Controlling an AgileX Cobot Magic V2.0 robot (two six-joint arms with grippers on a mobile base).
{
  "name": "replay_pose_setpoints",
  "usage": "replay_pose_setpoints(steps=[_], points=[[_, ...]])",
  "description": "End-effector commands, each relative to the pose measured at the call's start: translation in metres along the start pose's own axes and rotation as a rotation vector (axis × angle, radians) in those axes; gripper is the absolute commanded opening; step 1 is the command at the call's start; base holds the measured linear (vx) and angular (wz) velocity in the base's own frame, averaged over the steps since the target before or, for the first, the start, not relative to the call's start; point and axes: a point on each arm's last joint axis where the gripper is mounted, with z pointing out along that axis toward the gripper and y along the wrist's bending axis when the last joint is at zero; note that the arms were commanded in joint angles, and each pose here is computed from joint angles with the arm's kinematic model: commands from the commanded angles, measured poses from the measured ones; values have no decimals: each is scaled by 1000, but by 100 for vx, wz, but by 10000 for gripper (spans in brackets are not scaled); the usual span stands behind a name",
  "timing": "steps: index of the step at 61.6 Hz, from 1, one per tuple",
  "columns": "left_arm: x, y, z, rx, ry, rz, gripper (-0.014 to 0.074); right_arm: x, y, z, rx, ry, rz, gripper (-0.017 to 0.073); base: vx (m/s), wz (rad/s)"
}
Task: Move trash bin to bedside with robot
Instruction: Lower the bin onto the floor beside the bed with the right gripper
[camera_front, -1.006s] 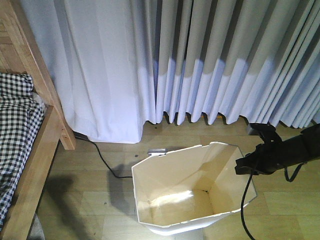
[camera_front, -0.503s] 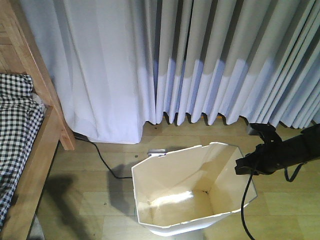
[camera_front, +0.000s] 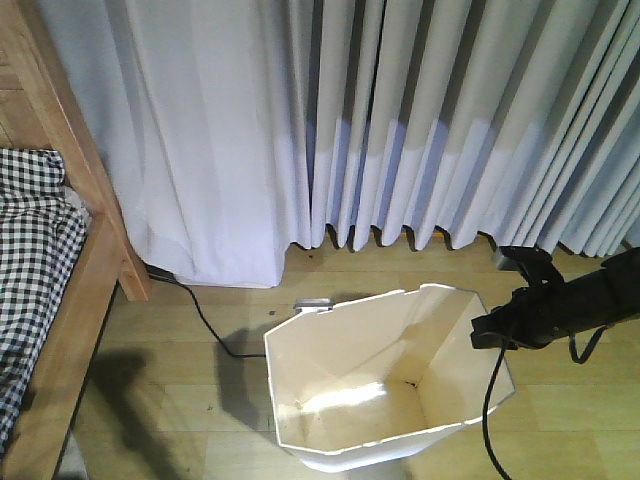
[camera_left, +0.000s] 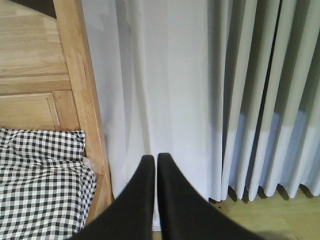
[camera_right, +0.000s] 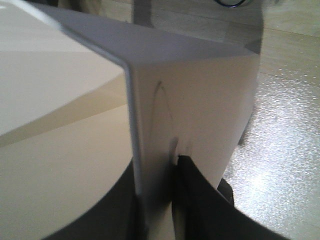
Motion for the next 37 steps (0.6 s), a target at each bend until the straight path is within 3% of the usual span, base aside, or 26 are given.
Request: replay_pose_setpoints(steps=[1,6,14,25,37], points=[[-1,0,0,3,-64,-4,-6,-20,11,-17,-66,-110,72,-6,0,0],[-1,0,0,3,-64,-4,-6,-26,2,-12,-30,-100,118,-6,0,0],[-1,0,0,3,-64,-4,-6,-36,-11,-2,-15,-49,123,-5,0,0],[-1,0,0,3,-64,-4,-6,-51,-36,19,24,-8,174,-3,0,0],[-1,0,0,3,-64,-4,-6,-67,-60,51,8,-5,221,1,0,0]])
